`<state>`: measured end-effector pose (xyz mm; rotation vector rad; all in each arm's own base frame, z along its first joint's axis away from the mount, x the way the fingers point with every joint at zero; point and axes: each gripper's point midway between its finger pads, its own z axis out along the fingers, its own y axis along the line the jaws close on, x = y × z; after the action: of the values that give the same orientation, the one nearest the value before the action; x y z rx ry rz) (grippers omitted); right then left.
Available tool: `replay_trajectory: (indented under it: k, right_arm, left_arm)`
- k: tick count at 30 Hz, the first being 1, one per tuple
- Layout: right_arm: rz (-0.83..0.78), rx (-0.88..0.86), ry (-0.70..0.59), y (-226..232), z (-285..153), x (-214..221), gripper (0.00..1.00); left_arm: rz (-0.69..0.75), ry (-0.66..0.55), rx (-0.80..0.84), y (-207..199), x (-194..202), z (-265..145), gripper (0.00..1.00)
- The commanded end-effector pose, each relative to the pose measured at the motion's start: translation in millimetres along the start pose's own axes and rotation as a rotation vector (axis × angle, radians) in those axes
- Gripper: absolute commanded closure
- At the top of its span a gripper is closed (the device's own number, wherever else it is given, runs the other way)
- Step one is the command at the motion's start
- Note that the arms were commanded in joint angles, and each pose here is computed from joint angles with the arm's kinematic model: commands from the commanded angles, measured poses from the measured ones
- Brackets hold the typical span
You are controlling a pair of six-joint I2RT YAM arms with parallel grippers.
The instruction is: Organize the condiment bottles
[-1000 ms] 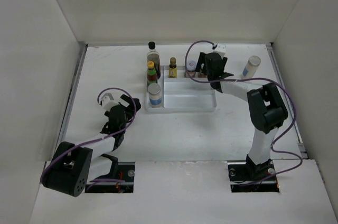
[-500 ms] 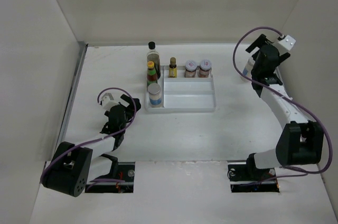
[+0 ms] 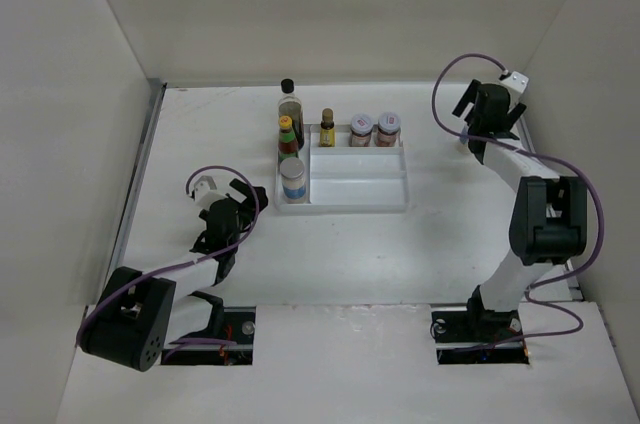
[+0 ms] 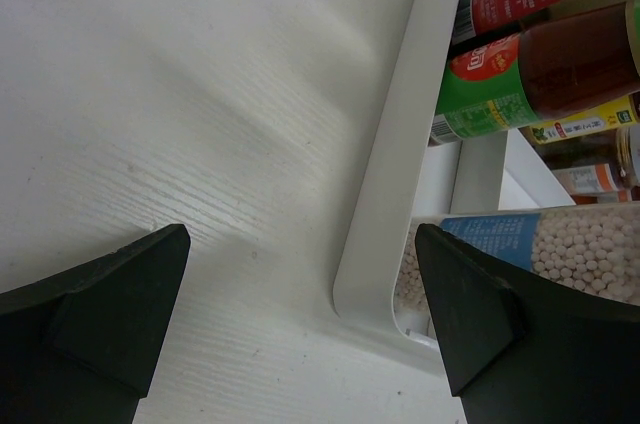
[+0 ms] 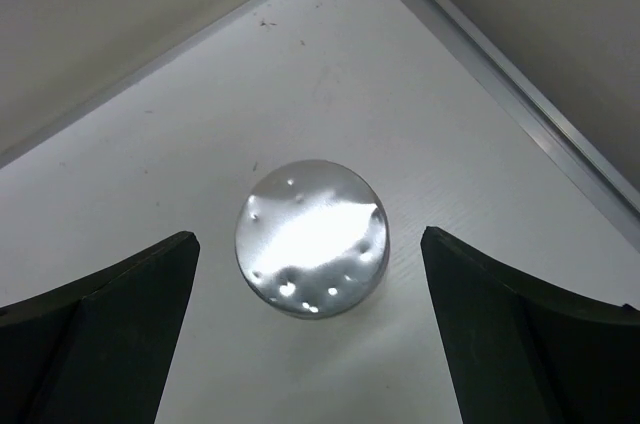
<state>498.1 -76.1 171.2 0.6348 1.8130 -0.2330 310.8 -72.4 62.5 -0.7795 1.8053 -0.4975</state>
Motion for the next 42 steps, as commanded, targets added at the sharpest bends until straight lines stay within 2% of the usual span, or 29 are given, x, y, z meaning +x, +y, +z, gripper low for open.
replay_trajectory:
  k: [1, 6, 9, 12, 14, 16, 20, 22, 26, 32, 37, 42]
  right_arm:
    - [-0.002, -0.053, -0.076, 17, 9, -38, 0.0]
    - [-0.03, -0.027, -0.027, 15, 26, -20, 0.11]
    - [-0.047, -0.002, 0.022, 9, 34, -2, 0.12]
    - [-0.035, 0.007, 0.021, 5, 32, 3, 0.31]
    - [-0.009, 0.027, -0.043, 1, 23, -14, 0.45]
    - [0.024, 0.018, -0.135, 2, 6, -46, 0.48]
    - [0.049, -0.11, -0.258, 42, -55, -92, 0.49]
    - [0.06, -0.191, -0.28, 65, -83, -101, 0.49]
    - [0.048, -0.395, -0.271, 131, -145, -88, 0.49]
    - [0.013, -0.648, -0.217, 223, -213, -53, 0.49]
    - [-0.027, -0.749, -0.168, 274, -231, -23, 0.49]
    - [-0.082, -0.759, -0.125, 289, -227, 10, 0.49]
  left_arm:
    - [-0.018, -0.052, 0.075, -27, -17, 4, 0.0]
    - [-0.018, -0.053, 0.076, -27, -18, 4, 0.0]
    - [-0.018, -0.05, 0.068, -24, -17, 5, 0.0]
    - [-0.021, -0.059, 0.07, -25, -20, 4, 0.0]
    - [-0.019, -0.057, 0.066, -24, -19, 5, 0.0]
    - [-0.017, -0.048, 0.064, -23, -17, 6, 0.0]
    - [-0.017, -0.054, 0.067, -26, -18, 6, 0.0]
    - [-0.019, -0.051, 0.065, -24, -18, 6, 0.0]
    - [-0.021, -0.059, 0.068, -25, -20, 5, 0.0]
    - [-0.019, -0.051, 0.071, -26, -18, 5, 0.0]
    - [-0.022, -0.053, 0.074, -25, -20, 4, 0.0]
    - [-0.022, -0.056, 0.065, -22, -21, 4, 0.0]
